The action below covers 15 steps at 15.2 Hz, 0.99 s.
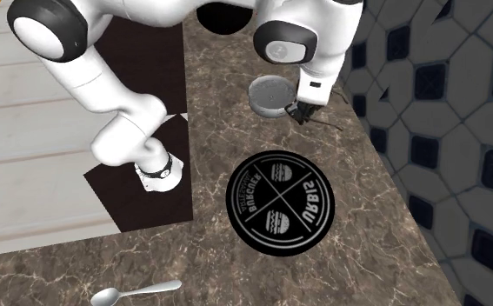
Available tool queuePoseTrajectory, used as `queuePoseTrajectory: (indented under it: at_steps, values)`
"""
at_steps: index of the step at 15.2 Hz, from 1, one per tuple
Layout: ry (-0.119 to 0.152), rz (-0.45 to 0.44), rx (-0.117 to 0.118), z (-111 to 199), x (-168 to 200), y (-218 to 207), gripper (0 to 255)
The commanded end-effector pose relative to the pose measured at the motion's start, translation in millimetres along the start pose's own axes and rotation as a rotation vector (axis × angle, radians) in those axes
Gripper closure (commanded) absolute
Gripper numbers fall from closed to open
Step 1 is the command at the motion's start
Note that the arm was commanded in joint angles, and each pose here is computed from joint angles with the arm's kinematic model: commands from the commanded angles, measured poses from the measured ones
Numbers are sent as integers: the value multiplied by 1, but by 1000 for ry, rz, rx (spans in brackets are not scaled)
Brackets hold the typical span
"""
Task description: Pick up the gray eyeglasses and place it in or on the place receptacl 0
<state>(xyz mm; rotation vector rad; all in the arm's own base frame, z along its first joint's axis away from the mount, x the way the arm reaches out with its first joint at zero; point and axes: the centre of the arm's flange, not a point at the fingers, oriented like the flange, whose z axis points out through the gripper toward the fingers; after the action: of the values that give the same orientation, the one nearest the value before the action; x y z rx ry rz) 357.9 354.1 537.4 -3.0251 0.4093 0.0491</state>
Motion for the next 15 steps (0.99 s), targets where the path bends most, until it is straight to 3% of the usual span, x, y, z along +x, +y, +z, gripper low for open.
queuePoseTrajectory:
  at_steps: [1, 15]
  values:
    - [0, 1, 0, -2, -26, 6, 255]
    - [0, 1, 0, 2, -205, 39, 255]
